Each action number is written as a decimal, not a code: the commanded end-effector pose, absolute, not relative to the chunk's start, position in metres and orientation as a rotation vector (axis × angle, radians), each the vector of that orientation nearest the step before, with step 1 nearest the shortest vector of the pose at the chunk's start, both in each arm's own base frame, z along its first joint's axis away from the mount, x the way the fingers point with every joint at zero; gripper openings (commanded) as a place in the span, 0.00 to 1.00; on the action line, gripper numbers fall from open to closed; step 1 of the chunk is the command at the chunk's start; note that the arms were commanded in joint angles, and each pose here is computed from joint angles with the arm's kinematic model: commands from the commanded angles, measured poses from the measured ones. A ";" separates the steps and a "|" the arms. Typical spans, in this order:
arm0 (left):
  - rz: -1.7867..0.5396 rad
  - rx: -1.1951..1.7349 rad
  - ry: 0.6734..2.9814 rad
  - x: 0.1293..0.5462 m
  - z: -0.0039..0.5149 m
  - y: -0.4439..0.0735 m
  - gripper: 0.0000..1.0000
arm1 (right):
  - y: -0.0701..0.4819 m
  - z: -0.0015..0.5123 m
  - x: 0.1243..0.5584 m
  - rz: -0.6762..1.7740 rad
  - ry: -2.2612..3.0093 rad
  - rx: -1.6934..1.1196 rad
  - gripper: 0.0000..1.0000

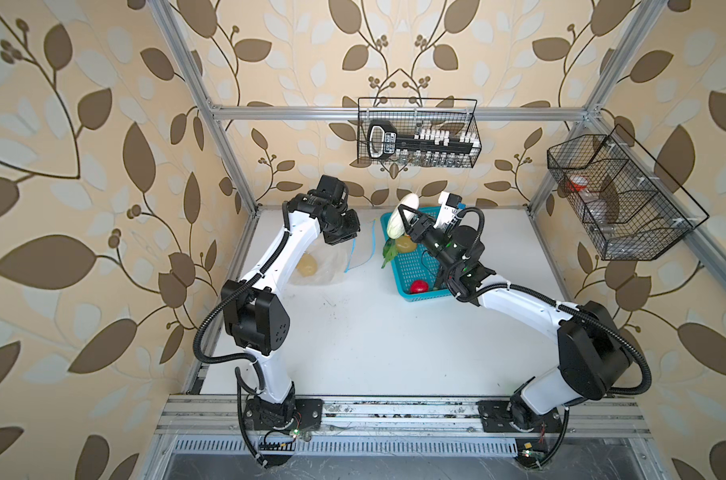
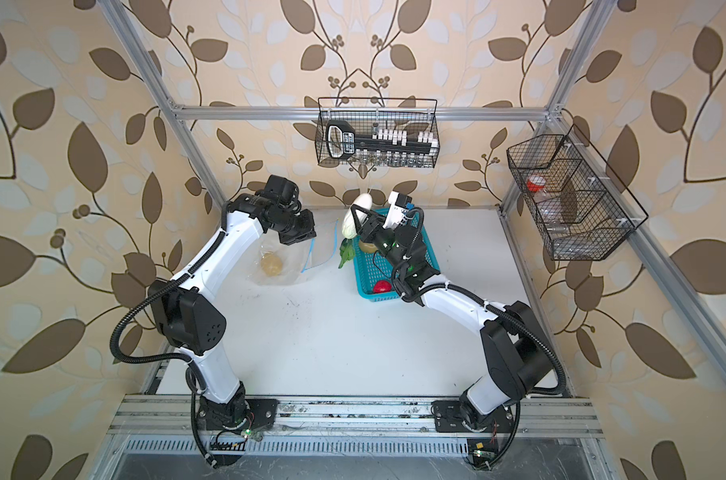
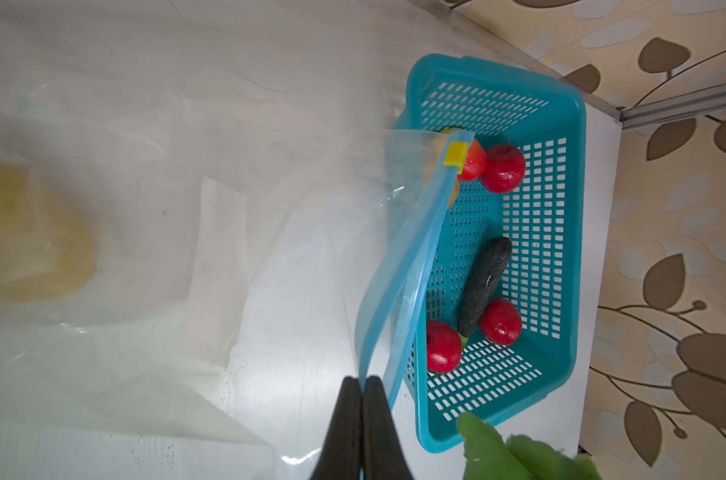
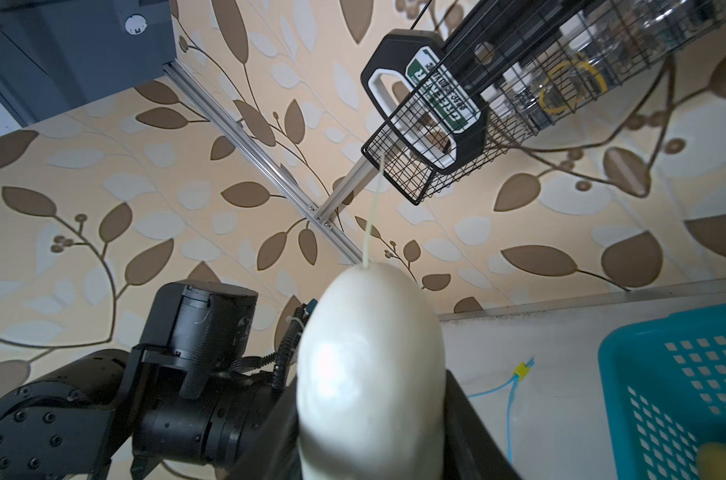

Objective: Place the food in the zip-top bag and seal the zipper
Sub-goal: 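Carry the radish toward the bag opening held by the left gripper, then lower the radish into the open bag and open the right gripper, then raise the right gripper out of the bag and move over the basket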

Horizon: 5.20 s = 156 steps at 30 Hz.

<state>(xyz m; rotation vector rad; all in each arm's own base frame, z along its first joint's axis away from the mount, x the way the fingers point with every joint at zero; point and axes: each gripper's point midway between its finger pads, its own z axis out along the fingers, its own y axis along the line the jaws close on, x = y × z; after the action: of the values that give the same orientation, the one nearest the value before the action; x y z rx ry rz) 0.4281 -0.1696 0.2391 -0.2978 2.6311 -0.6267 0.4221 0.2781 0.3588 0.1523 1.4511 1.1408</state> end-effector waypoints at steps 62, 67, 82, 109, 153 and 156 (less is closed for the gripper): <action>-0.620 -0.078 2.501 0.419 0.294 -0.169 0.00 | 0.375 0.276 0.421 1.255 1.579 0.081 0.18; -0.605 -0.058 2.473 0.419 0.297 -0.167 0.00 | 0.376 0.259 0.416 1.162 1.686 0.093 0.16; -0.638 0.028 2.440 0.411 0.299 -0.171 0.00 | 0.385 0.217 0.421 1.053 1.918 0.096 0.15; -0.788 0.151 2.385 0.403 0.312 -0.192 0.00 | 0.438 0.195 0.442 1.111 2.057 0.024 0.27; -0.625 0.143 2.385 0.405 0.285 -0.172 0.00 | 0.398 0.207 0.441 1.071 2.086 0.169 0.52; -0.616 0.142 2.392 0.404 0.283 -0.171 0.00 | 0.392 0.209 0.439 1.062 2.084 0.175 0.52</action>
<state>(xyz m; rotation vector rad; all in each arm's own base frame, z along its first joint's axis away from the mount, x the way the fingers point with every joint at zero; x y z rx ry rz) 0.4101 -0.1749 0.2628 0.1095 2.4527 -0.6398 0.4429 0.4020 0.1992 0.1530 2.0961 1.0701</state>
